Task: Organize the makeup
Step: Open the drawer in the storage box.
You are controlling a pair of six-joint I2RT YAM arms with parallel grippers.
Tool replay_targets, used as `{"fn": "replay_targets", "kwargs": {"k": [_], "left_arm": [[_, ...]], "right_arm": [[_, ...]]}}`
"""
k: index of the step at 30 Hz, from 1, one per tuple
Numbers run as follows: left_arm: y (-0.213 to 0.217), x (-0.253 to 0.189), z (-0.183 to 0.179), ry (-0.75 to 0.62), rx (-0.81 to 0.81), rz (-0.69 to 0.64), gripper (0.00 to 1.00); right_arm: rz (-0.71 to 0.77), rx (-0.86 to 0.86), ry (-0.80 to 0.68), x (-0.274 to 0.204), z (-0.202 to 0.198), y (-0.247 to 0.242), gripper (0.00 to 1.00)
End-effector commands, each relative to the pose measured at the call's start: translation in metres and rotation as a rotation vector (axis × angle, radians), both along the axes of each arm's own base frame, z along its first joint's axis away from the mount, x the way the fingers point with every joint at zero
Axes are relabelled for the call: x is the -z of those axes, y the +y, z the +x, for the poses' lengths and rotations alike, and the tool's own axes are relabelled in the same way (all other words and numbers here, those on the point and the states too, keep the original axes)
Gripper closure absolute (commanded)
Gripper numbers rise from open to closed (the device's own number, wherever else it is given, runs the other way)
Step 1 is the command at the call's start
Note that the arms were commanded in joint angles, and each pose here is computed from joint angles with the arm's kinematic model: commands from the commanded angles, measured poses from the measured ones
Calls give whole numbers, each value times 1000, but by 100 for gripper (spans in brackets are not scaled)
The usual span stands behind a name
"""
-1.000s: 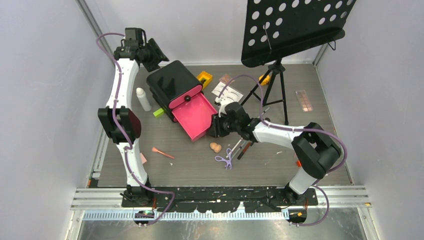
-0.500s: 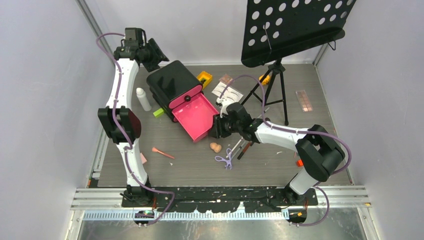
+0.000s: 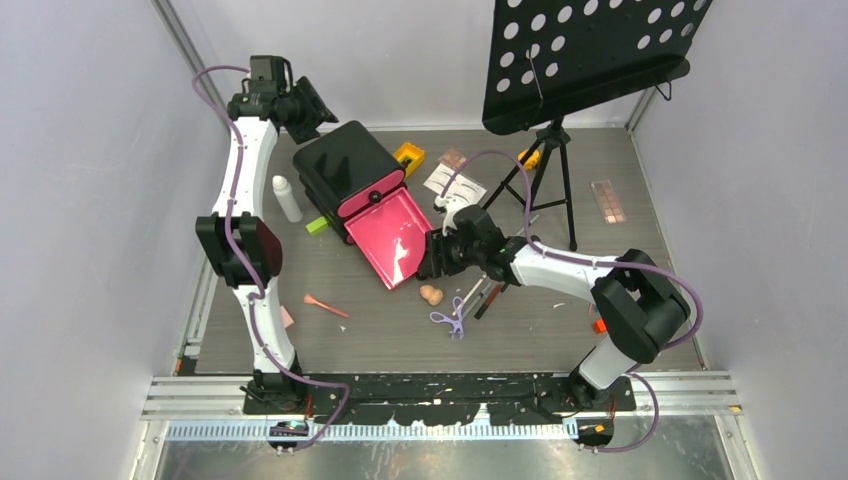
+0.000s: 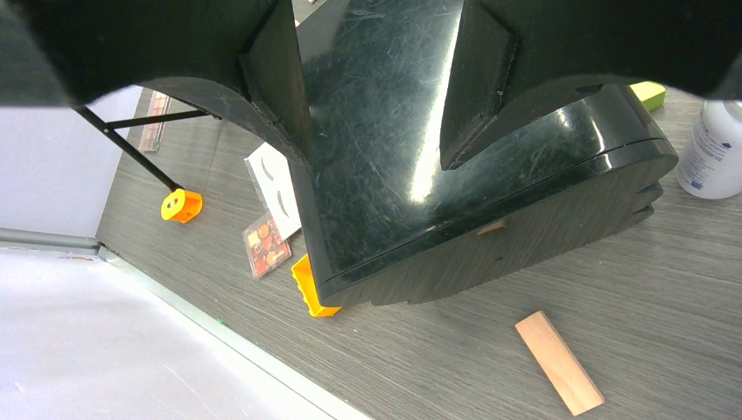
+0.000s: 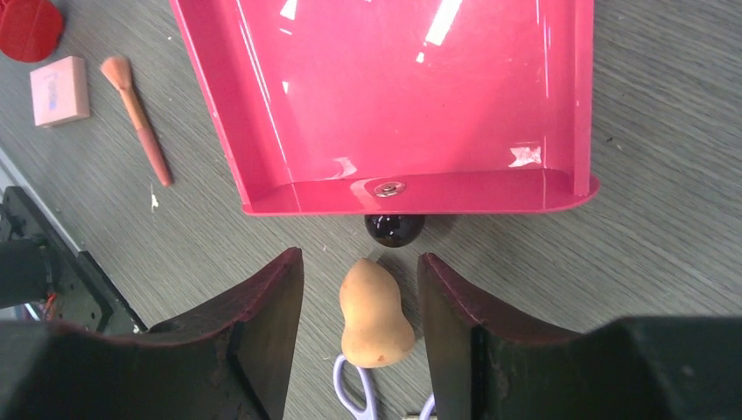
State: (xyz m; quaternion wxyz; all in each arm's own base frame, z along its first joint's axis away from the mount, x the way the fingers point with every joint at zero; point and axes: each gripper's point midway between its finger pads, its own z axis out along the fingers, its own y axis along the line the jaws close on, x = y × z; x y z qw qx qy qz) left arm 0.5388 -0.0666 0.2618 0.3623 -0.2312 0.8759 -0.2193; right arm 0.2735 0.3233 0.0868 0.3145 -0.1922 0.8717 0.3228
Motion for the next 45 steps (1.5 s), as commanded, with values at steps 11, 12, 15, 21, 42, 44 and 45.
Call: {"fn": "replay_targets", "kwargs": {"k": [11, 12, 15, 21, 42, 44, 45], "left_arm": [[6, -17, 11, -76, -4, 18, 42], [5, -18, 12, -78, -4, 16, 43], [6, -18, 13, -80, -6, 17, 43], [6, -23, 17, -102, -1, 25, 42], [40, -42, 47, -245, -42, 159, 39], [46, -40, 54, -256, -51, 181, 39], [49, -38, 58, -261, -59, 184, 39]], "right_arm": [[-63, 12, -99, -26, 22, -6, 41], [-65, 17, -95, -25, 25, -6, 42], [-75, 21, -79, -21, 27, -6, 46], [-89, 23, -75, -16, 29, -7, 46], [-54, 148, -133, -63, 43, -20, 50], [-50, 133, -126, -60, 37, -21, 50], [-49, 125, -122, -58, 34, -22, 50]]}}
